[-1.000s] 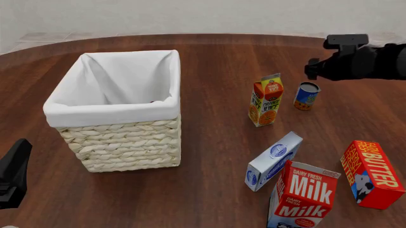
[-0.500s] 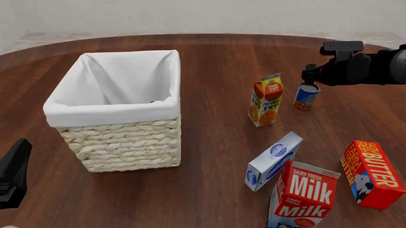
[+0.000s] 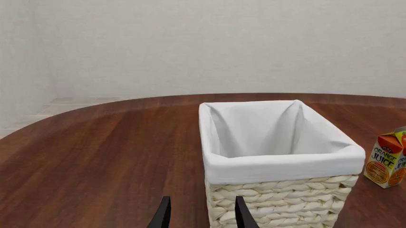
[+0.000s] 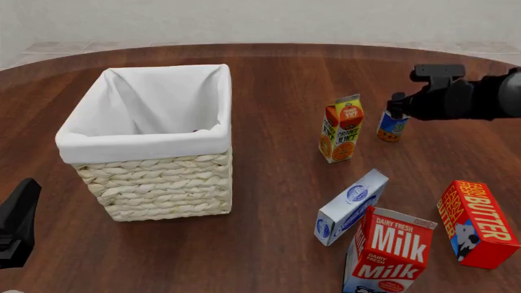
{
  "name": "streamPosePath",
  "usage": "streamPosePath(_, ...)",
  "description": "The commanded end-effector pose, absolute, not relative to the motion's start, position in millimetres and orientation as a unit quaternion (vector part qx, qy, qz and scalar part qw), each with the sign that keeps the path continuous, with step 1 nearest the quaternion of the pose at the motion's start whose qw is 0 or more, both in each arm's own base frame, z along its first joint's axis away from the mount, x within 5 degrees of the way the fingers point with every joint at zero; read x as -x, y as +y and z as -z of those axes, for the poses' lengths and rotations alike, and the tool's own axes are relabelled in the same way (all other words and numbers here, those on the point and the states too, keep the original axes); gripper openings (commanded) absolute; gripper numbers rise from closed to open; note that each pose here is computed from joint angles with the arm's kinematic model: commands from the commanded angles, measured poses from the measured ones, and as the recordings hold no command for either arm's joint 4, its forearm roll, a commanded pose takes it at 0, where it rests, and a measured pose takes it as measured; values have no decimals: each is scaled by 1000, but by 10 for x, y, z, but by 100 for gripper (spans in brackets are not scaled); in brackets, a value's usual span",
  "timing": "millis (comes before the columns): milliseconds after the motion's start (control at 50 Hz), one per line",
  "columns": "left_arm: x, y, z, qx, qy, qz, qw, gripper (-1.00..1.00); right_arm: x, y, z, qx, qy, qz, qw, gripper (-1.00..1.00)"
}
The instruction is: Pick up the alphabet soup and the tomato sauce, and put them in the basket.
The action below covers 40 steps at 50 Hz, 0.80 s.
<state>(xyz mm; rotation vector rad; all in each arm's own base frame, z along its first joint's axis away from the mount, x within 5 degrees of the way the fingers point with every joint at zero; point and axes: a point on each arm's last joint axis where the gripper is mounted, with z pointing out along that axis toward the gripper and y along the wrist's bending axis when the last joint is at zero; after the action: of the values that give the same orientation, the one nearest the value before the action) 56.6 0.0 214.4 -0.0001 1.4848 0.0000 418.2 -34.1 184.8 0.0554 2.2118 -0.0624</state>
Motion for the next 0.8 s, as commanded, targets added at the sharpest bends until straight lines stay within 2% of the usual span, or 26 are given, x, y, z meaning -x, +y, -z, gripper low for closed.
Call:
streamPosePath(20, -566, 0, -2144, 0, 676, 0, 737, 100, -4153, -360, -1769, -27, 896, 25, 443, 100)
streamPosePath(800, -566, 0, -2144, 0, 676, 0, 737, 100, -4339, -329, -1590, -23, 904, 22, 427, 100)
